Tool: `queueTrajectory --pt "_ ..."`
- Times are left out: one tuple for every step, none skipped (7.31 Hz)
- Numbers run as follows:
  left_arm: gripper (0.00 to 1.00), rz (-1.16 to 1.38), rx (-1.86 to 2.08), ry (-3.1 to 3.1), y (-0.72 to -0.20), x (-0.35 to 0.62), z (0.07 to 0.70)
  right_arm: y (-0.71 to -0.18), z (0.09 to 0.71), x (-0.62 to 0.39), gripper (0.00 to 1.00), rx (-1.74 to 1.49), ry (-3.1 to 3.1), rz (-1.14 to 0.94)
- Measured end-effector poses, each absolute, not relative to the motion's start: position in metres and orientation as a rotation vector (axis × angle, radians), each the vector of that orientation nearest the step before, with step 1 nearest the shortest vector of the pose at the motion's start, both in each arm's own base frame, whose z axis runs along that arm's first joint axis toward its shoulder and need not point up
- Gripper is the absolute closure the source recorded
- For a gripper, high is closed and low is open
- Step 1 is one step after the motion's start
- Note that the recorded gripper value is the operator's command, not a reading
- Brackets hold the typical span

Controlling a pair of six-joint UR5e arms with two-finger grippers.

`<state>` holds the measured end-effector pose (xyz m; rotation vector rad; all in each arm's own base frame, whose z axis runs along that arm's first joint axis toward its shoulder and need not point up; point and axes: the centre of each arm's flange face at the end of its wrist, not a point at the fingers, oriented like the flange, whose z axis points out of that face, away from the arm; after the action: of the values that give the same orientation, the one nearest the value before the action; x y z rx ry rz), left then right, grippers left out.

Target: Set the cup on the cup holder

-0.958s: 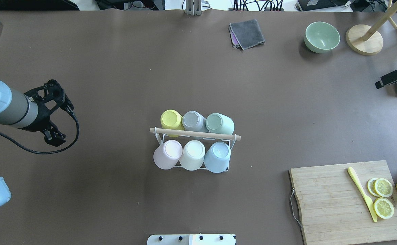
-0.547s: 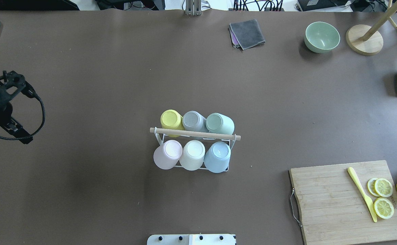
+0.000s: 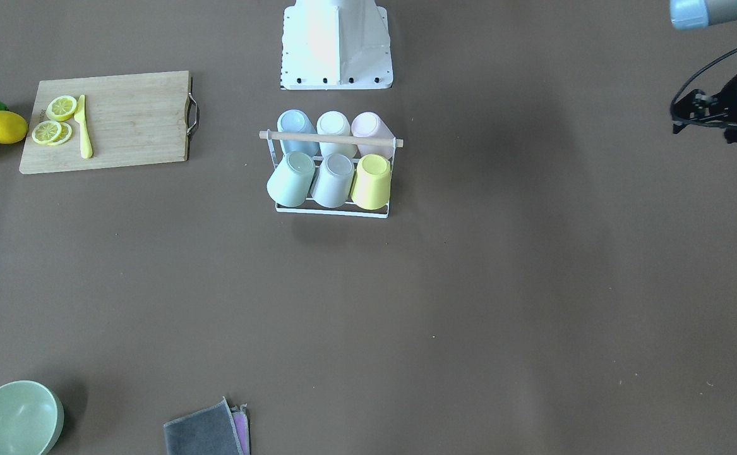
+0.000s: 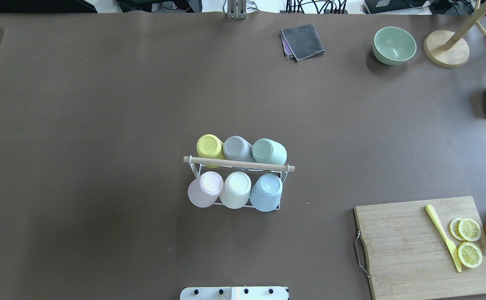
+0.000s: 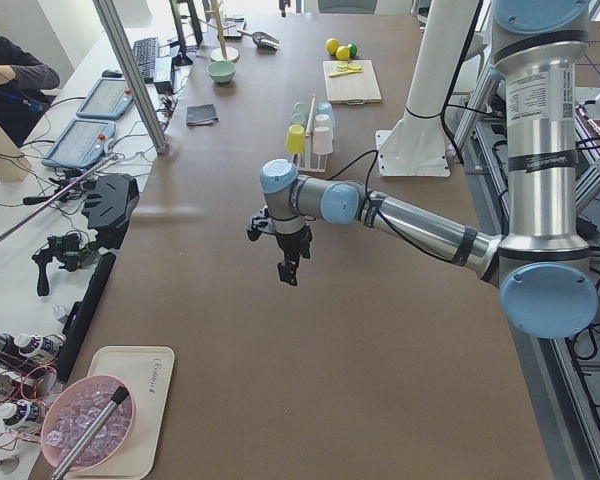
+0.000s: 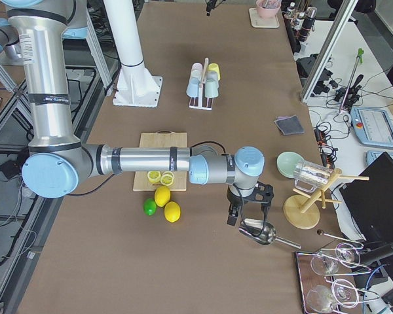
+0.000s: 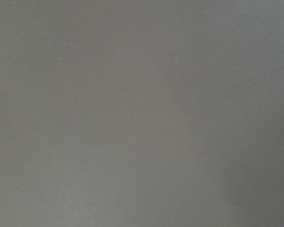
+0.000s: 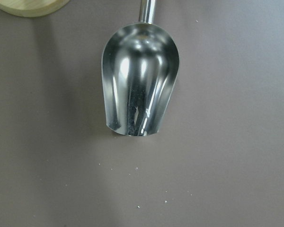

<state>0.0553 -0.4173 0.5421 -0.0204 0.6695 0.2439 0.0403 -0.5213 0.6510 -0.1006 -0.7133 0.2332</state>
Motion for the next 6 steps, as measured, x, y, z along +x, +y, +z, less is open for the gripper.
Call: queueTrajectory --pt "0.01 0.09 -0.03 0.666 -0.399 -0.007 0.566 -0.514 0.659 0.049 0.0 -0.108 -0.718 0.24" --pt "0.01 -0.057 -0.027 0.686 -0.378 -0.061 0.582 -0.509 0.666 0.054 0.0 -0.115 -0.718 0.249" --pt "0.01 -0.163 -0.016 0.73 -0.363 -0.095 0.589 -0.506 0.672 0.056 0.0 -0.123 -0.72 0.256" --pt "0.01 -0.214 -0.003 0.763 -0.357 -0.111 0.59 -0.504 0.676 0.055 0.0 -0.132 -0.734 0.26" --pt "0.01 -0.227 0.012 0.775 -0.36 -0.118 0.587 -0.503 0.678 0.054 0.0 -0.141 -0.753 0.262" --pt "0.01 -0.216 0.029 0.778 -0.372 -0.118 0.582 -0.503 0.679 0.054 0.0 -0.146 -0.765 0.263"
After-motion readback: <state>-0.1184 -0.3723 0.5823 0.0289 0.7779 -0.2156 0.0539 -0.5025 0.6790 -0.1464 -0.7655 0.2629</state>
